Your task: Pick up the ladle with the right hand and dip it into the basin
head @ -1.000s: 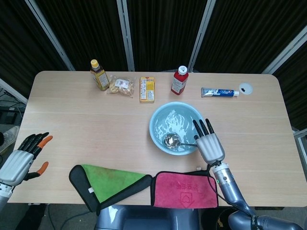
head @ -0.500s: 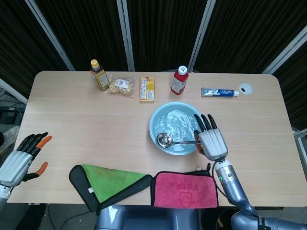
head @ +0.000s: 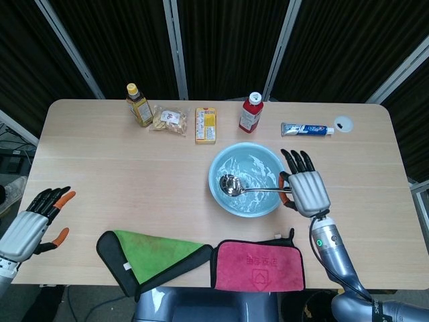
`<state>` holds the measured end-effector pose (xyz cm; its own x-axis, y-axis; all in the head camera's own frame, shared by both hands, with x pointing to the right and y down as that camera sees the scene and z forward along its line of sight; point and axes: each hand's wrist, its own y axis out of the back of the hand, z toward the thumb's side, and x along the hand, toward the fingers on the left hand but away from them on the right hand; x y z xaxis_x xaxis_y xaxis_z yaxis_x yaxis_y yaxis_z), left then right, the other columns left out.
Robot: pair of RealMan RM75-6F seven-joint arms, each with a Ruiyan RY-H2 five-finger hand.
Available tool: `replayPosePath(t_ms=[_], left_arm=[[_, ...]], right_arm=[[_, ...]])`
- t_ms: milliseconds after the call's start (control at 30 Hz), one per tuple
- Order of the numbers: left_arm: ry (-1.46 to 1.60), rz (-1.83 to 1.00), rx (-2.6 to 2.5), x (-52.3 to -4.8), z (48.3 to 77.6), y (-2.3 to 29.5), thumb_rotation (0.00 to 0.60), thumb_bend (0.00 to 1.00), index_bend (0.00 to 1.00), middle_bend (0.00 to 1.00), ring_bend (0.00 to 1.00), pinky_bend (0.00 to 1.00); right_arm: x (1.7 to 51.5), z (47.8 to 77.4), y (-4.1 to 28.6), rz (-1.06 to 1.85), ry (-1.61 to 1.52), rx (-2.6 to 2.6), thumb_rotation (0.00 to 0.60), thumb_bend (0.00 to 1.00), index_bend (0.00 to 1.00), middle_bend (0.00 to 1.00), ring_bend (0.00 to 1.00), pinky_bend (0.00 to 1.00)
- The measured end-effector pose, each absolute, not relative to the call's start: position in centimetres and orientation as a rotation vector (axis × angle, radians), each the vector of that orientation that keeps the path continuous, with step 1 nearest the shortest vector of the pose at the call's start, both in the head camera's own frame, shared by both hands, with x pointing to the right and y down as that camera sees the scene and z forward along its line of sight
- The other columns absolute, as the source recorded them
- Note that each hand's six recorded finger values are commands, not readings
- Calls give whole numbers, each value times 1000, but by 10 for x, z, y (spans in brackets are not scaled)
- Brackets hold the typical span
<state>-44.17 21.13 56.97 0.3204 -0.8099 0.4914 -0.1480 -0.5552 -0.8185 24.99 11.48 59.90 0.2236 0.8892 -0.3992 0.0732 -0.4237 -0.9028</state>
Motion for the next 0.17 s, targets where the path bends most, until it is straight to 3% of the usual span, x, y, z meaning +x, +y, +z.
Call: replayPosePath(t_ms=[167], left_arm=[[842,-1263,-1914,-442,570,211,600,443,39,0,0,0]], right_arm=[[251,596,115,1275,-908,-1687,600,409,655,40,0,0]])
